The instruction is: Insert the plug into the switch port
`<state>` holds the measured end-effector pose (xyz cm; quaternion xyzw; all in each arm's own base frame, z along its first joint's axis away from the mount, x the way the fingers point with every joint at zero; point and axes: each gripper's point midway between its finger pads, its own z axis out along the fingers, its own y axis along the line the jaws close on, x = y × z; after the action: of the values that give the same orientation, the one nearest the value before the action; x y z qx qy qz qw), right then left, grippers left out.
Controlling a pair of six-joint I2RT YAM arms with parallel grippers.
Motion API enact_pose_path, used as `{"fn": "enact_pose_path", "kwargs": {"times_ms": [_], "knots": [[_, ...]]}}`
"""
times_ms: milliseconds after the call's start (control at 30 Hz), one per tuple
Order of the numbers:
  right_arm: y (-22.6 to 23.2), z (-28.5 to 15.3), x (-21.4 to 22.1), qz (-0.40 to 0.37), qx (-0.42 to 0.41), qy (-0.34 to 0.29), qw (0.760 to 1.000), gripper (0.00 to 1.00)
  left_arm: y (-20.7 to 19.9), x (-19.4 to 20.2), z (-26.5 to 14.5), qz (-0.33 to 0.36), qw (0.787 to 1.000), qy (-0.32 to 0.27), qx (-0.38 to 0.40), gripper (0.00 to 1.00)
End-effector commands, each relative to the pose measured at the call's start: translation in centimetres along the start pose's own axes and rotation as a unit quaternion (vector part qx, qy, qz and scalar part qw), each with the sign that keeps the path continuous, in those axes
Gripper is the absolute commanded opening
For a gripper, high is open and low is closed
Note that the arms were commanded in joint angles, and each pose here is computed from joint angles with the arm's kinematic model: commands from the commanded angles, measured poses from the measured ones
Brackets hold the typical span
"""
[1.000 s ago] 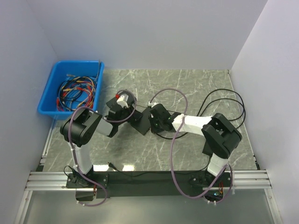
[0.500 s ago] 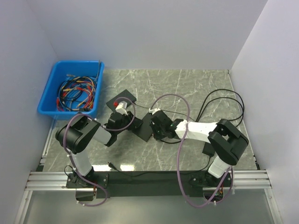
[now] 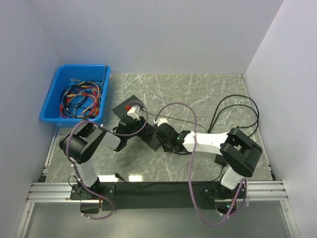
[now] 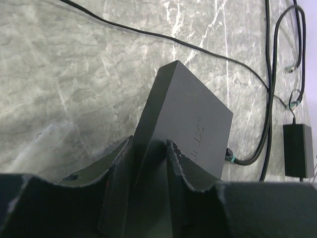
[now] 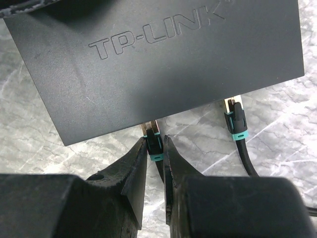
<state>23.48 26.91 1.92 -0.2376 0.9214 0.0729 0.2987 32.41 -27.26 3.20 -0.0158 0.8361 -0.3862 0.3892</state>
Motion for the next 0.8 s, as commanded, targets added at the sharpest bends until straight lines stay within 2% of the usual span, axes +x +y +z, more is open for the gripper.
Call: {"fn": "enact_pose_path", "kwargs": {"times_ms": [0,200,500,633,767], "knots": [[-0.5,-0.1,-3.1,0.018,0.034,-0.061,0.997,0.00,2.5,9.8,-2.5,0.002,0.982,0.186,-0.029,0.37],[-0.3,0.5,-3.3,0.020,0.037,-0.060,0.997,0.00,1.9,11.2,-1.9,-0.010,0.975,0.220,0.020,0.34],[0.9,0.1,-9.9,0.000,0.042,-0.113,0.993,0.00,1.8,12.4,-1.3,-0.011,0.967,0.251,0.039,0.32],[0.3,0.0,-13.1,0.017,0.041,-0.141,0.989,0.00,1.6,12.5,-1.4,-0.010,0.966,0.253,0.048,0.31],[-0.9,1.5,-14.4,0.049,0.030,-0.143,0.988,0.00,1.5,12.7,-1.5,-0.009,0.965,0.257,0.054,0.31]]}}
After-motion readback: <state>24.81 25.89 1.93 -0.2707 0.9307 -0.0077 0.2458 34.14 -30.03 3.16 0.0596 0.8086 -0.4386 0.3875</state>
